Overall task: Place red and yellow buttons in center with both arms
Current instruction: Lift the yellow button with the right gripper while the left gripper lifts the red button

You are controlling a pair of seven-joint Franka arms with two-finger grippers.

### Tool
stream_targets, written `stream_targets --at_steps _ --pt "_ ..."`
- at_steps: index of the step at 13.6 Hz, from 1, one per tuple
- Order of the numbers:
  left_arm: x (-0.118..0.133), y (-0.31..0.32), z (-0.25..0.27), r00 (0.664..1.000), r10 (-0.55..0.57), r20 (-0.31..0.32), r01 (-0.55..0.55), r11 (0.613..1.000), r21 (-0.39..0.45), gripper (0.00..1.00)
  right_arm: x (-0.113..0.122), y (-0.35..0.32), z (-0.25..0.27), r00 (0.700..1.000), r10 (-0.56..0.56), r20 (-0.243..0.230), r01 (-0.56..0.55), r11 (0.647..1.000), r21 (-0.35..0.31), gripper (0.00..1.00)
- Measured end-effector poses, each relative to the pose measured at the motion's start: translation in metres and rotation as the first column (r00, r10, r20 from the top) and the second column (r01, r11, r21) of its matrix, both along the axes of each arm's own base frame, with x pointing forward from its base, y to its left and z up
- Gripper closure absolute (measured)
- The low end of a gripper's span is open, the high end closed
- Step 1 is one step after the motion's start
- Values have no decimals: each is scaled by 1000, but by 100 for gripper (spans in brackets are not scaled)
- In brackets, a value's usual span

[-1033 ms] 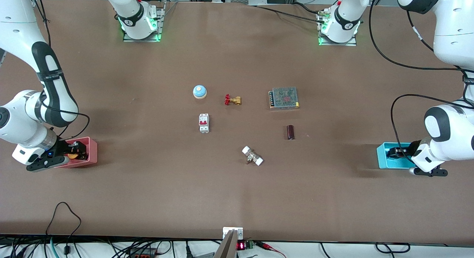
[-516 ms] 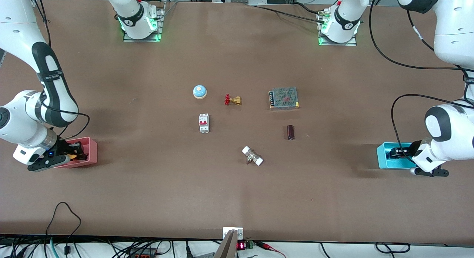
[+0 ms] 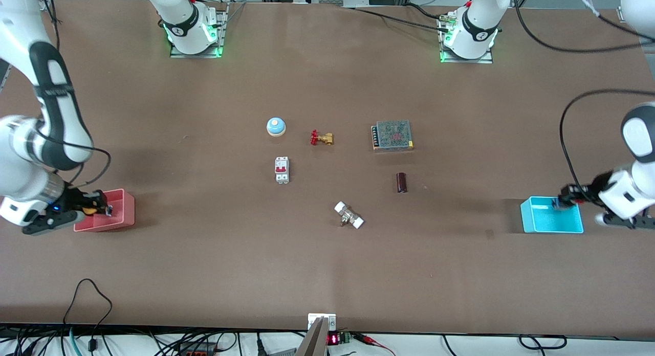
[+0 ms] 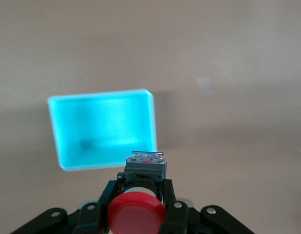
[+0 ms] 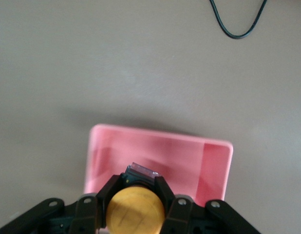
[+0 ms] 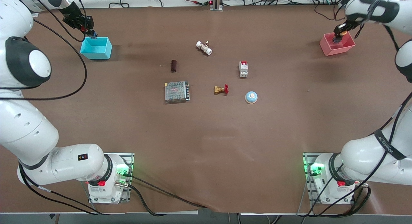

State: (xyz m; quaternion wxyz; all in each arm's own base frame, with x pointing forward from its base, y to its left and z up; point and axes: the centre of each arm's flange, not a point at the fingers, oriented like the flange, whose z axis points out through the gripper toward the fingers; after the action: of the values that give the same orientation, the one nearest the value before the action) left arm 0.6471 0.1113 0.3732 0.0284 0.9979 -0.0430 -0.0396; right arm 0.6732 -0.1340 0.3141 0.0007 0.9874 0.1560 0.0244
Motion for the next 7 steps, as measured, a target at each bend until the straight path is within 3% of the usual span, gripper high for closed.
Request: stream_targets --at_steps 3,5,7 --pt "-28 -69 -26 994 -22 -105 21 1000 -5 59 -8 60 71 995 -95 -36 95 995 24 63" --pt "-41 -111 -54 986 -27 -164 27 1000 2 59 -9 138 80 985 -167 -50 169 985 37 63" --pt "-49 -132 -72 980 -5 -197 7 1000 14 59 -18 216 69 975 -212 -69 214 977 10 63"
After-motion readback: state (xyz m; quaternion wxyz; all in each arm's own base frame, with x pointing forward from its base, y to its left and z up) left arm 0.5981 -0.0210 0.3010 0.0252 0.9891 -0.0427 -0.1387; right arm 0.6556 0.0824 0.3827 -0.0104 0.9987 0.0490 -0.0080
